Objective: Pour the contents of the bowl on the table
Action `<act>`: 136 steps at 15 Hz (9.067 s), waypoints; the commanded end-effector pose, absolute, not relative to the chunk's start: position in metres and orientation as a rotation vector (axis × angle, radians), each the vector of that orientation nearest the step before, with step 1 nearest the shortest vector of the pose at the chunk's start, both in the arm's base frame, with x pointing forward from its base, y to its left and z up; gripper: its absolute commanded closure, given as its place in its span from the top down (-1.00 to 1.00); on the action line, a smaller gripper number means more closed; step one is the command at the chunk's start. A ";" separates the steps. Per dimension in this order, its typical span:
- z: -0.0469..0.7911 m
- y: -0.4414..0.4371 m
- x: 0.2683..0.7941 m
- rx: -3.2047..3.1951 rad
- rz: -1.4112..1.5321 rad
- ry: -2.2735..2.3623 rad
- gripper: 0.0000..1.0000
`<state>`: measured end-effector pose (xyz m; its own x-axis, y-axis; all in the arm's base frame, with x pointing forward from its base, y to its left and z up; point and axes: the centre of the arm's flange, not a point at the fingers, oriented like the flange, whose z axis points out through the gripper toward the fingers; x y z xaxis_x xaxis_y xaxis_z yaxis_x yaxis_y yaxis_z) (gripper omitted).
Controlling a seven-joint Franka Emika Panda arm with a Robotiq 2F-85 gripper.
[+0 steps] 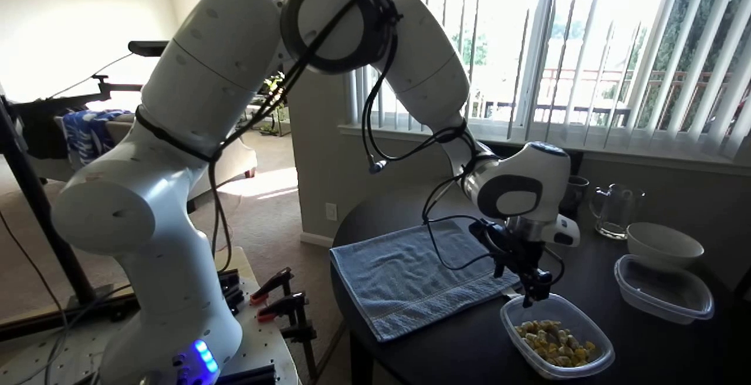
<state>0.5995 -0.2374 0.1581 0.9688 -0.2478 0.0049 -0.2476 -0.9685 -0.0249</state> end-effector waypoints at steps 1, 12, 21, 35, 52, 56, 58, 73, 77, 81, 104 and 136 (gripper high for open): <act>0.158 -0.234 0.603 -3.080 -0.010 0.383 1.00; 0.144 -0.207 0.613 -3.069 -0.006 0.356 -0.45; 0.147 -0.192 0.611 -3.076 0.004 0.369 -0.48; 0.167 -0.211 0.584 -3.106 -0.011 0.556 1.00; 0.166 -0.239 0.602 -3.183 -0.107 0.304 1.00; 0.160 -0.231 0.606 -3.180 -0.089 0.176 0.73; 0.159 -0.228 0.608 -3.191 -0.079 0.124 0.33; 0.173 -0.190 0.607 -3.253 -0.081 0.035 -0.95; 0.202 -0.162 0.598 -3.265 -0.056 0.196 -0.96; 0.229 -0.121 0.588 -3.268 0.010 0.330 -0.96; 0.210 -0.003 0.599 -2.700 -1.177 0.363 -0.96; 0.332 -0.002 0.720 -1.781 -1.347 0.861 -0.96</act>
